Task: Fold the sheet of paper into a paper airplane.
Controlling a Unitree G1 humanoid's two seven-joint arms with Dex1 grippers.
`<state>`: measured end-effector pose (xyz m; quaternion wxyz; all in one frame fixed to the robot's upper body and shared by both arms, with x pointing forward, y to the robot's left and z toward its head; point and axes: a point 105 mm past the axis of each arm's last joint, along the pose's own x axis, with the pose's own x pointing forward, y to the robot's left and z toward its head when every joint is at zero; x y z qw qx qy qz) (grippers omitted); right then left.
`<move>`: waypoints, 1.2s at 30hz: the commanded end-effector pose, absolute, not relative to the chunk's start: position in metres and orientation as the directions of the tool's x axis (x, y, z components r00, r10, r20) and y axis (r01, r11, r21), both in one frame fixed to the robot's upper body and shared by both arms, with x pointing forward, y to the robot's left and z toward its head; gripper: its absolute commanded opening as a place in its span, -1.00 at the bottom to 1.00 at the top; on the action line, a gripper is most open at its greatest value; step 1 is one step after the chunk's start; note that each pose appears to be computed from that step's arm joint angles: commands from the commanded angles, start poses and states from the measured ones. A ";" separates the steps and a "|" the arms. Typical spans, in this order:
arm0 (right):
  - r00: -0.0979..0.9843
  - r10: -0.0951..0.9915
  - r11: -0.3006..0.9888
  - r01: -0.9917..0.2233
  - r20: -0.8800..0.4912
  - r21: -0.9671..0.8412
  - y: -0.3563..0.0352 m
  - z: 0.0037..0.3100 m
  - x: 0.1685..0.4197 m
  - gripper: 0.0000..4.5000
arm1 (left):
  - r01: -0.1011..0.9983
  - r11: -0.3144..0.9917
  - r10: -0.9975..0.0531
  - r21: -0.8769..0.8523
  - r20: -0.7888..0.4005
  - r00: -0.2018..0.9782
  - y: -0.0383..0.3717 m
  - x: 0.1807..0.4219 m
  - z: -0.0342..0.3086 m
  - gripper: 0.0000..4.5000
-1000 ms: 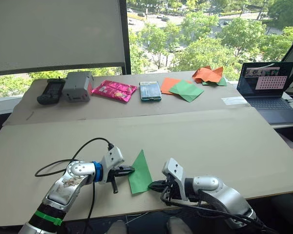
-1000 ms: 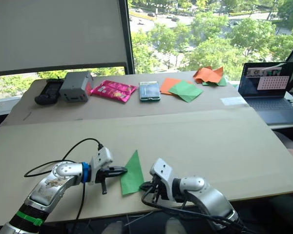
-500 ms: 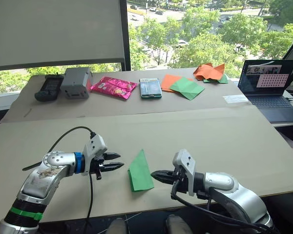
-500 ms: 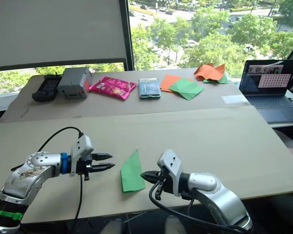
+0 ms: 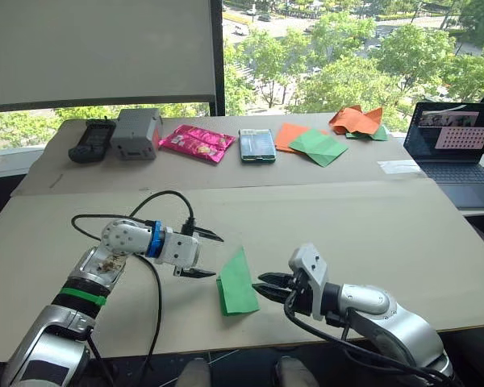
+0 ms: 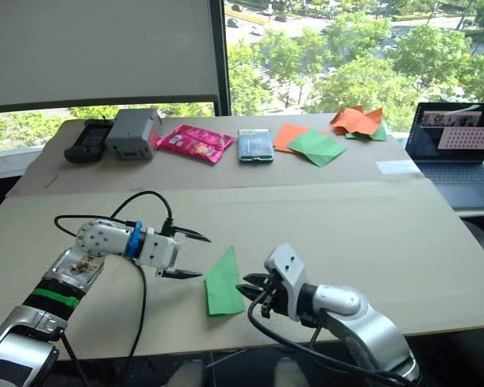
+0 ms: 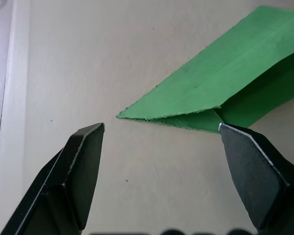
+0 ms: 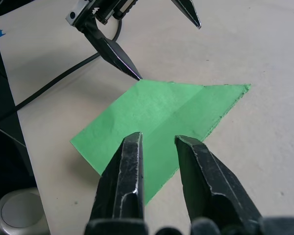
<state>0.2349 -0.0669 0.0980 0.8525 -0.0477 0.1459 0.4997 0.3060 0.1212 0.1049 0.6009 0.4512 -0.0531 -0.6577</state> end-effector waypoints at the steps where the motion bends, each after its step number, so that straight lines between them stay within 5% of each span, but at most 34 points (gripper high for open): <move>1: 0.476 0.839 0.504 -0.862 -0.264 0.048 -0.068 0.107 0.236 0.25 | 0.679 -0.355 -0.830 0.643 -0.551 0.088 0.114 0.310 0.106 0.75; 3: 0.478 0.838 0.507 -0.861 -0.263 0.050 -0.067 0.108 0.234 0.51 | 0.657 -0.388 -0.825 0.646 -0.561 0.064 0.107 0.313 0.103 0.75; 5: 0.490 0.832 0.519 -0.853 -0.261 0.049 -0.068 0.109 0.234 0.51 | 0.632 -0.423 -0.819 0.649 -0.573 0.040 0.100 0.315 0.100 0.75; 17: 0.537 0.802 0.565 -0.824 -0.262 0.041 -0.074 0.109 0.236 0.52 | 0.604 -0.475 -0.799 0.640 -0.602 0.009 0.102 0.316 0.094 -0.96; 22: 0.620 0.752 0.627 -0.778 -0.224 -0.046 -0.084 0.122 0.252 0.52 | 0.672 -0.319 -0.838 0.668 -0.531 0.130 0.112 0.322 0.098 -0.98; 28: 0.664 0.726 0.653 -0.747 -0.180 -0.121 -0.098 0.140 0.262 0.52 | 0.797 0.085 -0.812 0.598 -0.423 0.403 0.139 0.321 0.105 -0.98; 31: 0.644 0.748 0.626 -0.765 -0.164 -0.149 -0.096 0.145 0.261 0.52 | 0.799 0.229 -0.719 0.557 -0.456 0.524 0.153 0.319 0.102 -0.98; 36: 0.536 0.822 0.481 -0.835 -0.194 -0.269 -0.079 0.144 0.251 0.52 | 0.820 0.317 -0.629 0.477 -0.542 0.558 0.152 0.302 0.092 -0.98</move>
